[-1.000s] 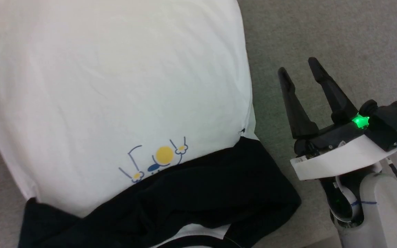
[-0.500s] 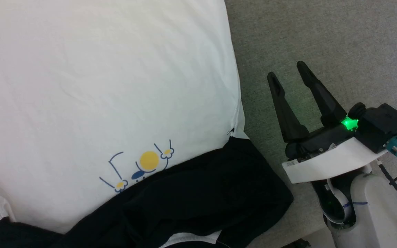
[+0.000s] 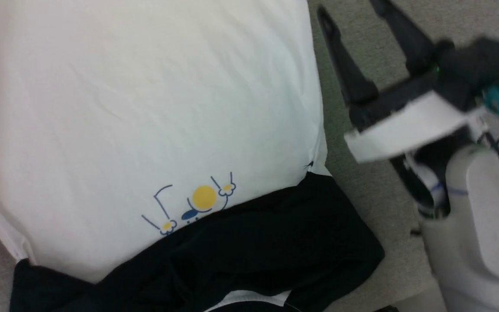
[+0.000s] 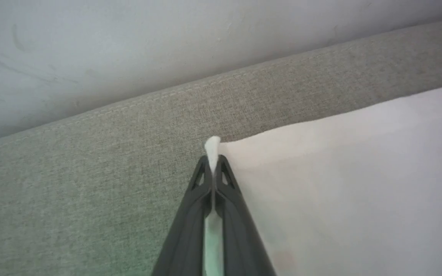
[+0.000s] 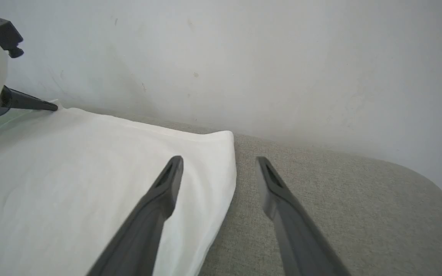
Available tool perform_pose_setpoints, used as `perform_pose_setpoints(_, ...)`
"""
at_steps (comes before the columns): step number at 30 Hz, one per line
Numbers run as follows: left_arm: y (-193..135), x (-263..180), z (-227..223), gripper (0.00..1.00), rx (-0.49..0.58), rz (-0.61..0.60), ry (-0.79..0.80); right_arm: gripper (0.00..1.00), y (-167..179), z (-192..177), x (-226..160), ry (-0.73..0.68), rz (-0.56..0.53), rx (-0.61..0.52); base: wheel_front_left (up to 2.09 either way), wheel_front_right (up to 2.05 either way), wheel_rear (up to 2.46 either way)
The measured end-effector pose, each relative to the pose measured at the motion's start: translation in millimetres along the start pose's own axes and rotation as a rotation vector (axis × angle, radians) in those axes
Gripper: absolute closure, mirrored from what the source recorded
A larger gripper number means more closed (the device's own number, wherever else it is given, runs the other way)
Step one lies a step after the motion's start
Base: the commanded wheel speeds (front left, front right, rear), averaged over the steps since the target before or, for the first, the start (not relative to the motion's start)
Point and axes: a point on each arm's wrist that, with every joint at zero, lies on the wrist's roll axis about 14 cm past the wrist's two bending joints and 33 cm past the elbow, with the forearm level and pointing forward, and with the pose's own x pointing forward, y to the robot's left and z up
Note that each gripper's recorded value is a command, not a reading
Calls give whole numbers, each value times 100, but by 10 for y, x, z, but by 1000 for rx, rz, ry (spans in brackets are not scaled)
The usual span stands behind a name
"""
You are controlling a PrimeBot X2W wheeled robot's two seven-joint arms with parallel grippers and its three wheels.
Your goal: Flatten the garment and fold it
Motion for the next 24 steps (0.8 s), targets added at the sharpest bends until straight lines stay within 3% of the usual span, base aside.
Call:
perform_pose_setpoints(5,-73,-44,99,100,20,-33,-61,0,15,287,581,12,43,-89,0,0,0)
perform_pose_setpoints(9,-91,-80,104,100,27,-46,-83,0,-16,276,994,97,46,-105,0,0,0)
perform_pose_setpoints(15,-56,-140,66,100,33,-55,-111,0,-68,-210,1365,350,27,-49,0,0,0)
perform_pose_setpoints(24,161,-173,-54,100,4,-27,-118,0,49,-821,1549,654,30,-18,0,0,0)
